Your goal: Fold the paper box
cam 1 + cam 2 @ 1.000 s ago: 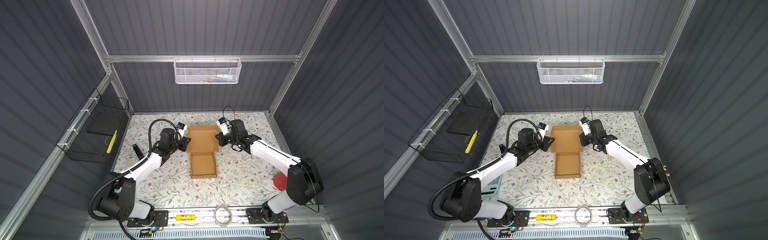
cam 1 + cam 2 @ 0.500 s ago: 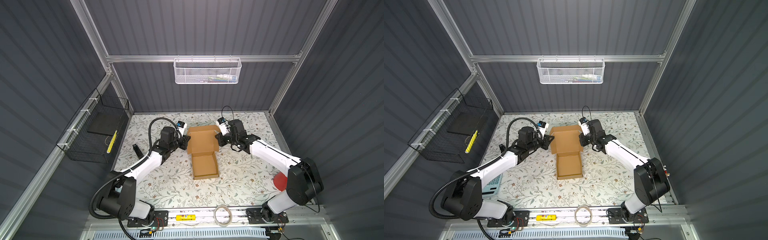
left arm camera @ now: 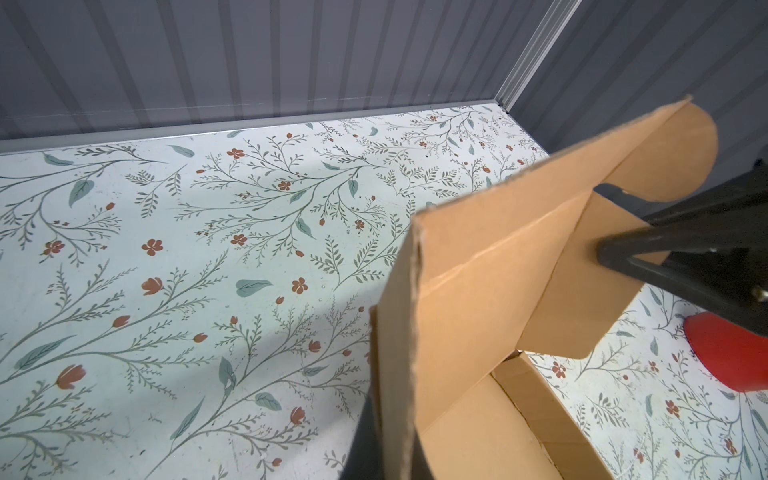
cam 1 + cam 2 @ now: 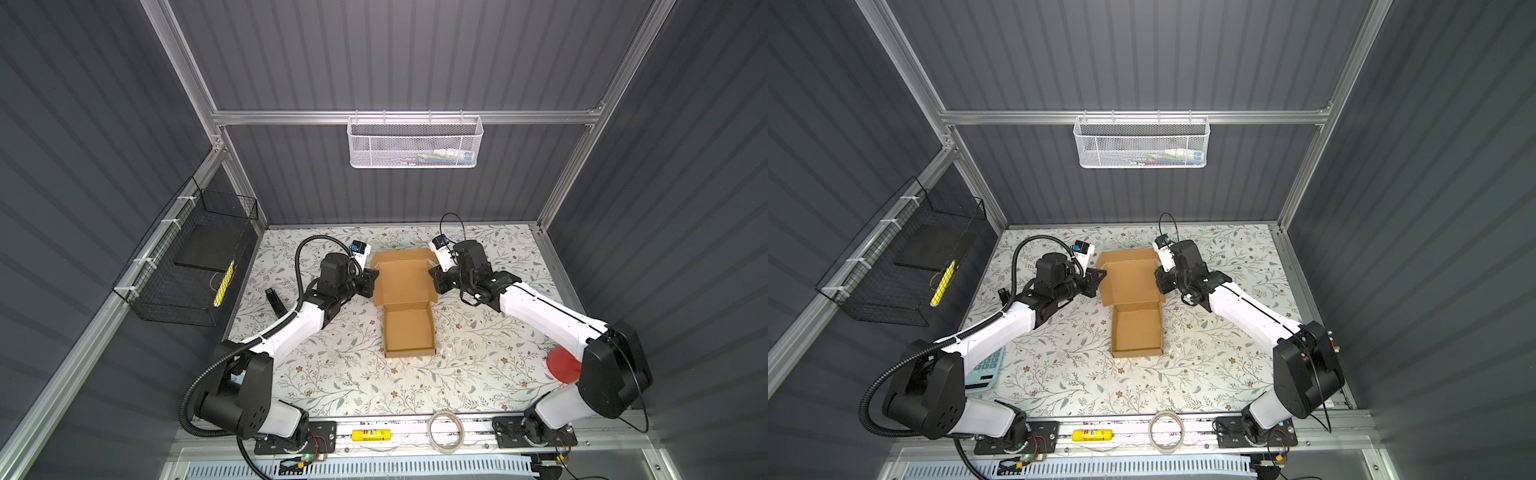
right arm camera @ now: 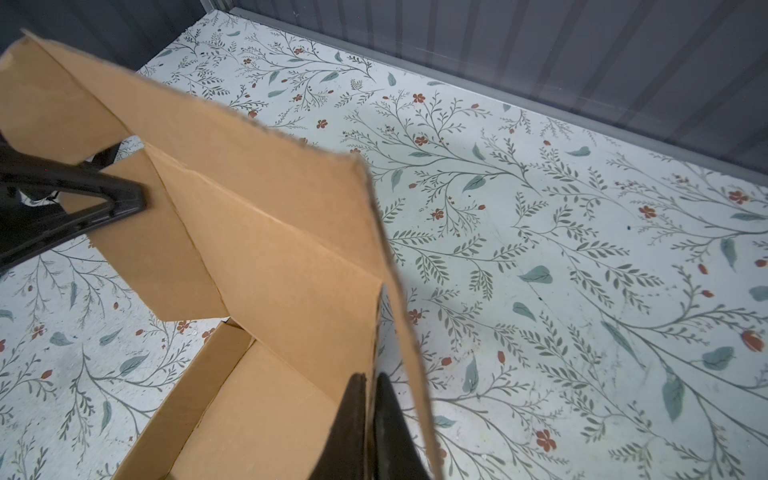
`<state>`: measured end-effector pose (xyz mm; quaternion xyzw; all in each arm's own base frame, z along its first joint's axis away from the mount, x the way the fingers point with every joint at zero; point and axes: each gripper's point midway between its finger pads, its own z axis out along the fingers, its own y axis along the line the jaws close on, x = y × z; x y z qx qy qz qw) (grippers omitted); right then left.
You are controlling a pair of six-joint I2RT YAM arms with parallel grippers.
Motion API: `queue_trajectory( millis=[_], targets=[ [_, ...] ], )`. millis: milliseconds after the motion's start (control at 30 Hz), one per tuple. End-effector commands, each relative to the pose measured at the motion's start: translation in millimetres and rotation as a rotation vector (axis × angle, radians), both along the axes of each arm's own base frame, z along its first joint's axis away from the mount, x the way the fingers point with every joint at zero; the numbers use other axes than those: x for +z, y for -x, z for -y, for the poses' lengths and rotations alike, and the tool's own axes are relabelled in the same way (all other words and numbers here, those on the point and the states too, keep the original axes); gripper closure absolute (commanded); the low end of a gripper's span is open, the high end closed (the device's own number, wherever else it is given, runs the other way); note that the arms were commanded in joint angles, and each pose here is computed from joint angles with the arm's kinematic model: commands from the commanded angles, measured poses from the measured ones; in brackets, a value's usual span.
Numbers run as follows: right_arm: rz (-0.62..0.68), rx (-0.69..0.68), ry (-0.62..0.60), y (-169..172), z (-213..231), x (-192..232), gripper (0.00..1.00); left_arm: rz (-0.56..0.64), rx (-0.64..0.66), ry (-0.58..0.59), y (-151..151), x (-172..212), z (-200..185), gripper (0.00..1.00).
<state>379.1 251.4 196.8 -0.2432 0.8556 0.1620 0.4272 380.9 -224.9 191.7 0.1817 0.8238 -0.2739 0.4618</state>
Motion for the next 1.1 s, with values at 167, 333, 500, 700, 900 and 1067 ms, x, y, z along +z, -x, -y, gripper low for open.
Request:
queue_trajectory(
  millis=[167, 333, 500, 700, 900, 1067],
  targets=[
    [0.085, -0.06, 0.038, 3, -12, 8, 0.89, -0.006, 0.079, 0.139, -14, 17, 3, 1.0],
    [0.094, -0.097, 0.016, 0, -13, 4, 0.89, -0.009, 0.096, 0.177, -15, 19, 3, 1.0],
    [0.105, -0.131, -0.01, -3, -15, 5, 0.87, -0.002, 0.103, 0.194, -12, 21, 2, 1.0],
    [0.103, -0.144, -0.022, -4, -18, 5, 0.84, 0.0, 0.103, 0.209, -8, 20, 4, 1.0],
    [0.111, -0.153, -0.004, -2, -21, -2, 0.87, 0.001, 0.106, 0.23, -7, 23, 7, 1.0],
    [0.112, -0.163, 0.006, -1, -20, -10, 0.87, 0.001, 0.11, 0.241, -4, 27, 10, 0.99]
  ],
)
